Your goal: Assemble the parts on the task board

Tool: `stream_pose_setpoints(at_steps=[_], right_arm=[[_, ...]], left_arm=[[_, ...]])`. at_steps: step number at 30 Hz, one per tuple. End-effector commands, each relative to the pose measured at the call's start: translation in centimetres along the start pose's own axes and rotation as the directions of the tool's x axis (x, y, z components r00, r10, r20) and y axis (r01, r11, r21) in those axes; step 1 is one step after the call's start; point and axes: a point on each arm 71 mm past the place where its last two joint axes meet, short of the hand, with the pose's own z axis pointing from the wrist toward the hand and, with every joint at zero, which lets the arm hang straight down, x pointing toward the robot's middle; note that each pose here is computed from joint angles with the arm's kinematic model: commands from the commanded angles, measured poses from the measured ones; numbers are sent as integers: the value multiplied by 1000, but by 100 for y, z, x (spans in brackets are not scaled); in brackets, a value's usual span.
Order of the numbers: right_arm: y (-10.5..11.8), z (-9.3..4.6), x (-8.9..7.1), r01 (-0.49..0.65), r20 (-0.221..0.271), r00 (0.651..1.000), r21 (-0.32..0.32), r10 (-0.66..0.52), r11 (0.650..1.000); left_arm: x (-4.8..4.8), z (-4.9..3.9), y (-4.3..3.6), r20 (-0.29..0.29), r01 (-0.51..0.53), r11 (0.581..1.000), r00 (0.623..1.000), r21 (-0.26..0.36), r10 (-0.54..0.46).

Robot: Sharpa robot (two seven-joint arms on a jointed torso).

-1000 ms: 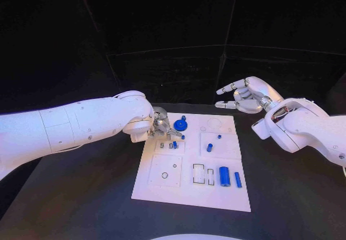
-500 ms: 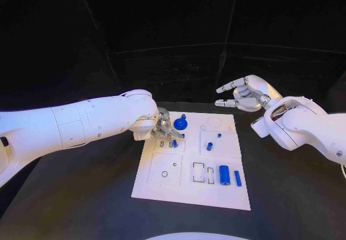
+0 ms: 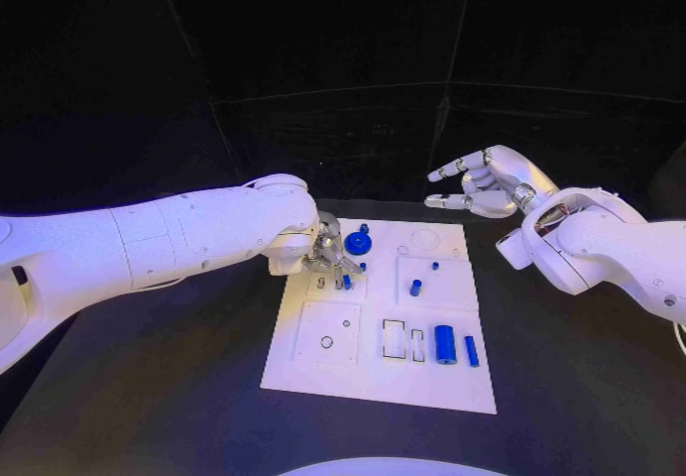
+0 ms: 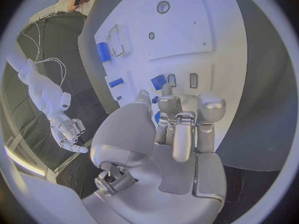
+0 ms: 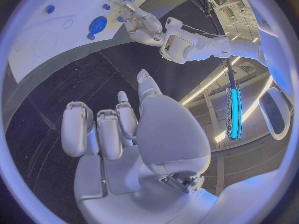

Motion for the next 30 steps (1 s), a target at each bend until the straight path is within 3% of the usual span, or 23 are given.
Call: stream_pose_setpoints(at_steps=[1, 30], right_arm=[[12, 9, -4, -2, -4, 1000, -1, 2, 1000], [14, 21, 13, -1, -14, 1000, 2, 1, 1000]], left_arm=[[9, 0, 1, -25, -29, 1000, 999, -11, 29], [14, 50, -57, -52, -57, 998, 997, -26, 55]])
